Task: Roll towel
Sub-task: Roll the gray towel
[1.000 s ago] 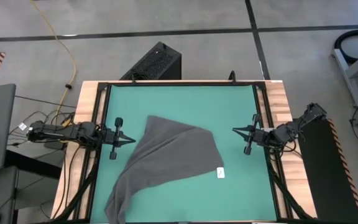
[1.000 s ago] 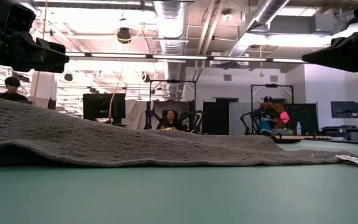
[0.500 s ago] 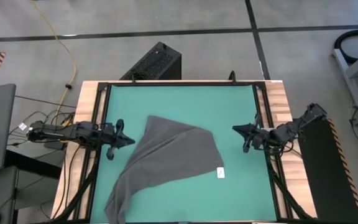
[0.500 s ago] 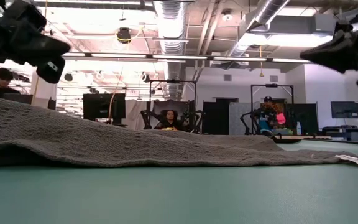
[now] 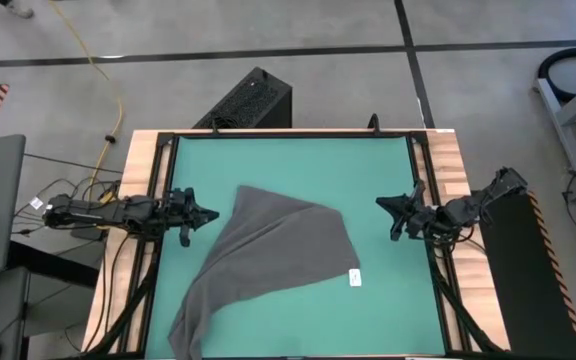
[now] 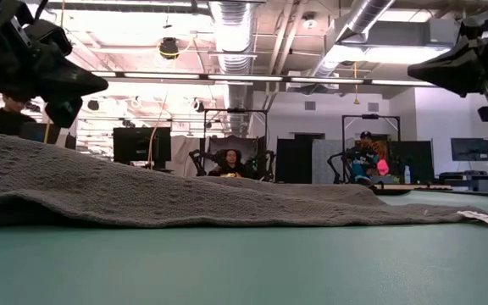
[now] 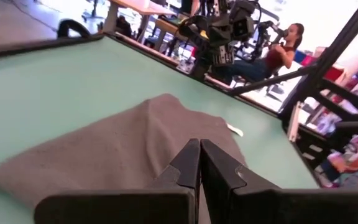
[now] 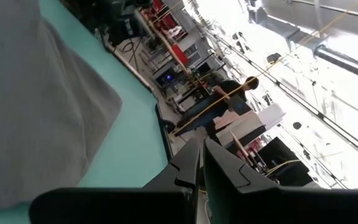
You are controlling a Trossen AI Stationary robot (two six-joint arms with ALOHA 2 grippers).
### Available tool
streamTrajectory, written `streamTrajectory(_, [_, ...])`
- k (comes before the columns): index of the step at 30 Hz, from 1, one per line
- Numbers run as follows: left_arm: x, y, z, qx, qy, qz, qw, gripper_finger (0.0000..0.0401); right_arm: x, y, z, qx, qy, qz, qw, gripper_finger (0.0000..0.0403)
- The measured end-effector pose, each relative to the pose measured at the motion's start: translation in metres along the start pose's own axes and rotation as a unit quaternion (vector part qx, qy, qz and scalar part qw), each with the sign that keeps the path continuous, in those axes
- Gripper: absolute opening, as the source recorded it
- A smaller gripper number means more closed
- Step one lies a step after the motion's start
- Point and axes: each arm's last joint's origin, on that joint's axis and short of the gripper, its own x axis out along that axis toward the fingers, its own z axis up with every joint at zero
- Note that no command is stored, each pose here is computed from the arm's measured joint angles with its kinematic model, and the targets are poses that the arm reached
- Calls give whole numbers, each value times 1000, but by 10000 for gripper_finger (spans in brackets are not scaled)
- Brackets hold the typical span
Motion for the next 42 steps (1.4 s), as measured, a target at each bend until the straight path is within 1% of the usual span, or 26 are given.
streamTrajectory(5, [0,1,1,3,-10,13,1000,0,0,0,-1,-8,7,0,1000,47])
streamTrajectory(6, [0,1,2,4,-15,19,1000,0,1,0,-1,-17,7,-2,1000,47])
streamTrajectory(7, [0,1,2,3,-19,22,1000,0,1,0,-1,-42,5,-1,999,47])
streamTrajectory(9, [0,0,4,8,-27,21,999,1,2,0,-2,-117,5,0,993,47])
streamTrajectory(11, [0,0,5,22,-31,16,999,7,2,0,-2,-160,8,1,987,47])
streamTrajectory(14, [0,-1,7,26,-41,11,999,21,2,2,-5,-179,16,12,984,47])
streamTrajectory(17, [0,-1,8,25,-48,21,998,38,2,3,-6,-187,20,16,982,47])
streamTrajectory(19, [0,-1,8,20,-47,20,998,47,2,4,-6,-187,14,20,982,47])
streamTrajectory(20, [0,-1,7,15,-46,17,999,50,2,5,-5,-175,6,26,984,47])
streamTrajectory(21, [0,-1,7,11,-44,12,999,52,2,6,-5,-147,-7,36,988,47])
streamTrajectory(22, [0,-2,7,8,-41,7,999,54,2,7,-4,-96,-26,51,994,47])
streamTrajectory(23, [0,-2,7,8,-40,4,999,54,1,8,-2,-29,-47,71,996,47])
streamTrajectory(24, [0,-2,7,8,-39,3,999,55,1,9,-1,45,-65,93,993,47])
streamTrajectory(25, [0,-2,7,8,-39,3,999,55,0,10,1,119,-77,117,983,47])
streamTrajectory(26, [0,-2,7,8,-41,6,999,55,0,10,2,183,-85,137,970,47])
streamTrajectory(28, [0,-1,7,-1,-45,15,999,55,-1,11,4,288,-87,159,940,47])
streamTrajectory(30, [0,-1,8,-15,-51,25,998,55,-1,8,7,370,-99,173,907,47])
streamTrajectory(31, [0,-1,8,-18,-51,26,998,55,-2,6,9,410,-110,181,887,47])
streamTrajectory(33, [0,-2,7,-11,-43,8,999,55,-2,3,13,493,-122,204,837,47])
streamTrajectory(35, [0,-4,6,-3,-30,-22,999,61,-3,1,15,552,-129,220,794,47])
streamTrajectory(36, [0,-5,6,-2,-27,-32,999,67,-3,-1,16,575,-133,222,776,47])
streamTrajectory(37, [-1,-5,6,-2,-25,-38,999,73,-3,-2,17,589,-134,222,765,47])
streamTrajectory(38, [-1,-6,6,-5,-26,-43,999,80,-3,-2,17,592,-136,221,763,47])
streamTrajectory(40, [-1,-8,9,-9,-38,-55,998,98,-3,-2,16,591,-131,214,767,47])
streamTrajectory(42, [-2,-11,13,-15,-56,-72,996,115,-2,-5,16,595,-131,191,770,47])
